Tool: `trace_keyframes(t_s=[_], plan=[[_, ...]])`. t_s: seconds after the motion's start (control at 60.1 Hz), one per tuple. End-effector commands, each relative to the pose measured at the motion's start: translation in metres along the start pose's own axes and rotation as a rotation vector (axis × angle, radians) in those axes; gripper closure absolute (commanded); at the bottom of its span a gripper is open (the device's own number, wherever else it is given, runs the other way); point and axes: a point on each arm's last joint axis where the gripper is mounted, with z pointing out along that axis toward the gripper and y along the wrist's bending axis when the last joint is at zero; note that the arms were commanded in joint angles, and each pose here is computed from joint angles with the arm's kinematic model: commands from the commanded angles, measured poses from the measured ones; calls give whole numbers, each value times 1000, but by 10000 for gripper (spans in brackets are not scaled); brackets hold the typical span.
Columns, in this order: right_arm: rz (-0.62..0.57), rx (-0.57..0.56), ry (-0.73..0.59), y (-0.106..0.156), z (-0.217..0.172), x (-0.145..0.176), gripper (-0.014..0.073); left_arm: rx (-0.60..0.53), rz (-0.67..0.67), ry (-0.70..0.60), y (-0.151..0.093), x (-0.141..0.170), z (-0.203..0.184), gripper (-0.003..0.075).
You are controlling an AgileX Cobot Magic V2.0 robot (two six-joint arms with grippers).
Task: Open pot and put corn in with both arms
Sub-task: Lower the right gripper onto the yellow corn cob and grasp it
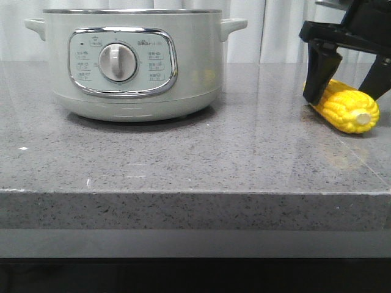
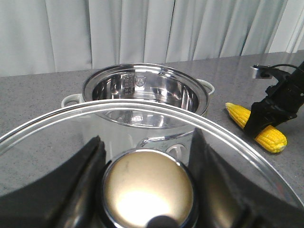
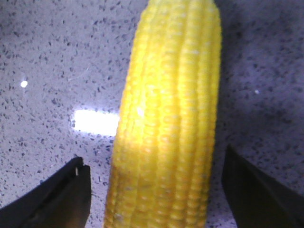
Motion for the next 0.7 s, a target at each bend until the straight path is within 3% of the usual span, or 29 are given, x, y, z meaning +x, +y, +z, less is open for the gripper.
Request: trace_keyframes(t_s=[0.0, 0.283, 0.449, 0.682], plan=[[-18, -29, -55, 7, -20, -6, 24, 5, -14, -176, -1, -23, -7, 534], [-18, -29, -36, 7, -19, -6, 262, 5, -14, -176, -1, -23, -7, 534], [-25, -33, -55, 9, -31, -3, 265, 5, -14, -176, -1, -23, -7, 534], [-52, -54, -159, 20, -85, 10, 266, 5, -14, -176, -1, -23, -7, 534]])
